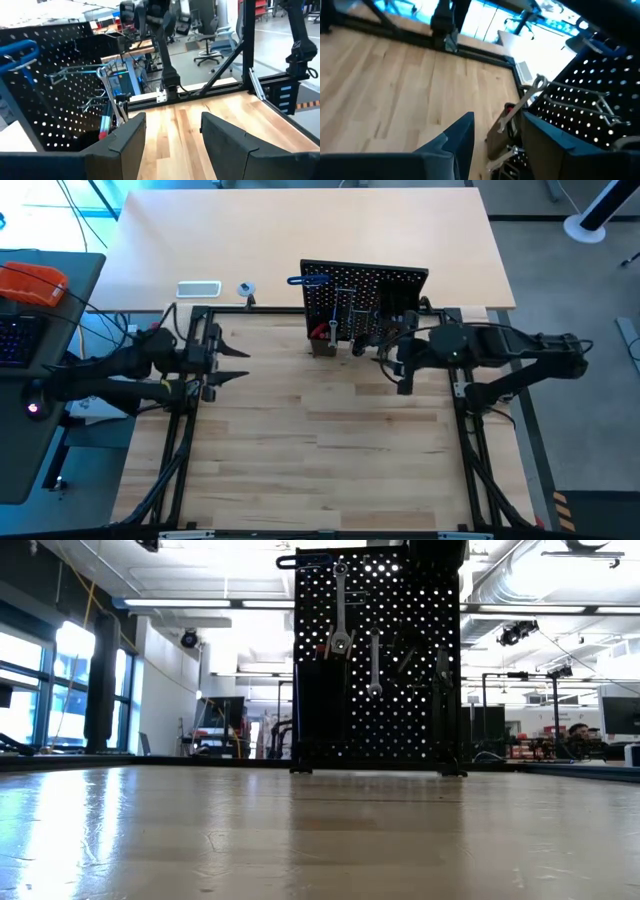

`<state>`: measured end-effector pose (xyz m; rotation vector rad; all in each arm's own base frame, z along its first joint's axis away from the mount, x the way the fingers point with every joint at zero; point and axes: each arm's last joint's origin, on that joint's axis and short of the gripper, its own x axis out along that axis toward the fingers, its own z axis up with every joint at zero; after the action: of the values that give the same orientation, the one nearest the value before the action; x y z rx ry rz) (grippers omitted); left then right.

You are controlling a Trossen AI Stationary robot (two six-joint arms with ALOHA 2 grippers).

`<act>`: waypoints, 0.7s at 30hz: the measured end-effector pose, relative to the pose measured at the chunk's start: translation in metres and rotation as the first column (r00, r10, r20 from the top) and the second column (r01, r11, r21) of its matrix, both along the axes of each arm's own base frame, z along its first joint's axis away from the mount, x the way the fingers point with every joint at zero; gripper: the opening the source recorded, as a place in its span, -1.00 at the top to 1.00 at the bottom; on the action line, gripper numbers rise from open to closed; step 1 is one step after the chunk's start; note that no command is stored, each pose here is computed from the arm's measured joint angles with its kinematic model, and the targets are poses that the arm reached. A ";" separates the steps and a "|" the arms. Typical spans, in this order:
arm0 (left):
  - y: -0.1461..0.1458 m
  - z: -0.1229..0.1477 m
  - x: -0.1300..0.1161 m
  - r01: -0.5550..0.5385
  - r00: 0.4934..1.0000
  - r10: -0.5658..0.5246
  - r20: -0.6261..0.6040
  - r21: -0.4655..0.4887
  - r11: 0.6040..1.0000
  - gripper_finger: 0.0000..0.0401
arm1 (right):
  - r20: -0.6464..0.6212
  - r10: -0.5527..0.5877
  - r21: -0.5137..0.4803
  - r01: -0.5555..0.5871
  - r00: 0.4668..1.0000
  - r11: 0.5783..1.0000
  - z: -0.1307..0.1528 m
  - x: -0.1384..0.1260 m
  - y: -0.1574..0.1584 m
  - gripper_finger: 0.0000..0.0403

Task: Hang tools onto peg board
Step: Return to Home Position

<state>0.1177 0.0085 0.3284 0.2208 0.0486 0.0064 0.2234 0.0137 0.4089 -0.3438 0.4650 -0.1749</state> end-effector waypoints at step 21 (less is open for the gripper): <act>0.000 -0.034 -0.020 -0.065 0.998 0.065 -0.014 0.007 0.998 0.08 | 0.070 0.215 0.093 -0.221 0.974 0.971 -0.048 0.007 -0.054 0.24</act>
<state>0.0981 0.0085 0.2945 0.2259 0.0697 0.0694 0.2304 -0.0406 0.3605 -0.2885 0.3724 0.0526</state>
